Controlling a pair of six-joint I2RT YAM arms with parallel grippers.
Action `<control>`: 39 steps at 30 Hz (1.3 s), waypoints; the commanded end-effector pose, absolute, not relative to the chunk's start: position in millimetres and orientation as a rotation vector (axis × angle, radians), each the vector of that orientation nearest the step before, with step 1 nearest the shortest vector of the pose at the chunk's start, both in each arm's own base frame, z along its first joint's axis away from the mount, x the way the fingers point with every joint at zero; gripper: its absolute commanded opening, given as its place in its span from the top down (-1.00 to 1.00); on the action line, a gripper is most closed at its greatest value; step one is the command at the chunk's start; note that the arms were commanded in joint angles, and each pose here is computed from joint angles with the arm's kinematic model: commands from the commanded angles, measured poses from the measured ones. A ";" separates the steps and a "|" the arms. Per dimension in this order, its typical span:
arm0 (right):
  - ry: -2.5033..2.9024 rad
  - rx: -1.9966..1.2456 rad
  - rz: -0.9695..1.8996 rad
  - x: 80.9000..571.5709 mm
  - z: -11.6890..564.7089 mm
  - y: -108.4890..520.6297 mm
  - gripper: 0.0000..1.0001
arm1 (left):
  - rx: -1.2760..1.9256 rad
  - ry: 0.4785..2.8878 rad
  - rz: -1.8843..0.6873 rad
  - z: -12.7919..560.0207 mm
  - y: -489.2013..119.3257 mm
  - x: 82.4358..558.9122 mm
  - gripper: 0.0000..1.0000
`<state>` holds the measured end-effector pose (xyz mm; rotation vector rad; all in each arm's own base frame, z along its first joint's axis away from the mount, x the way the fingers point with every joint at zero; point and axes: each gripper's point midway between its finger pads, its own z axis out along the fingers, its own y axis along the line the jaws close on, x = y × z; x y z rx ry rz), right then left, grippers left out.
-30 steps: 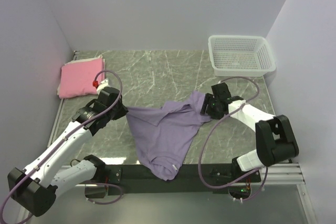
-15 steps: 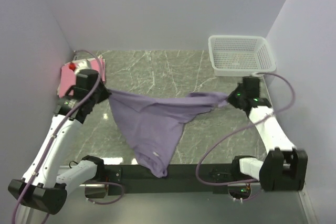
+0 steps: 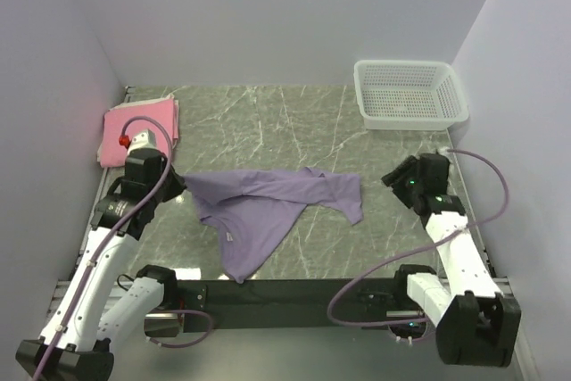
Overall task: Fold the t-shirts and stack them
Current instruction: Flatten the tshirt out
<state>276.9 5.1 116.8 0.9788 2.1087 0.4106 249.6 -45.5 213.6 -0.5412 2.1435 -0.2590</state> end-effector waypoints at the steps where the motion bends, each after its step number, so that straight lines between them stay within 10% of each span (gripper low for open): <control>1: 2.218 0.715 0.319 284.7 122.4 29.8 -0.26 | -0.514 2.068 -0.324 217.2 -50.7 255.0 0.99; 26: 2.811 0.015 -0.166 234.0 14.9 114.2 -0.01 | -0.537 1.922 -0.243 194.3 -28.7 252.4 0.99; 39: 2.796 0.019 -0.222 240.6 22.9 111.9 1.00 | -0.550 1.904 -0.239 196.9 -25.8 249.3 0.99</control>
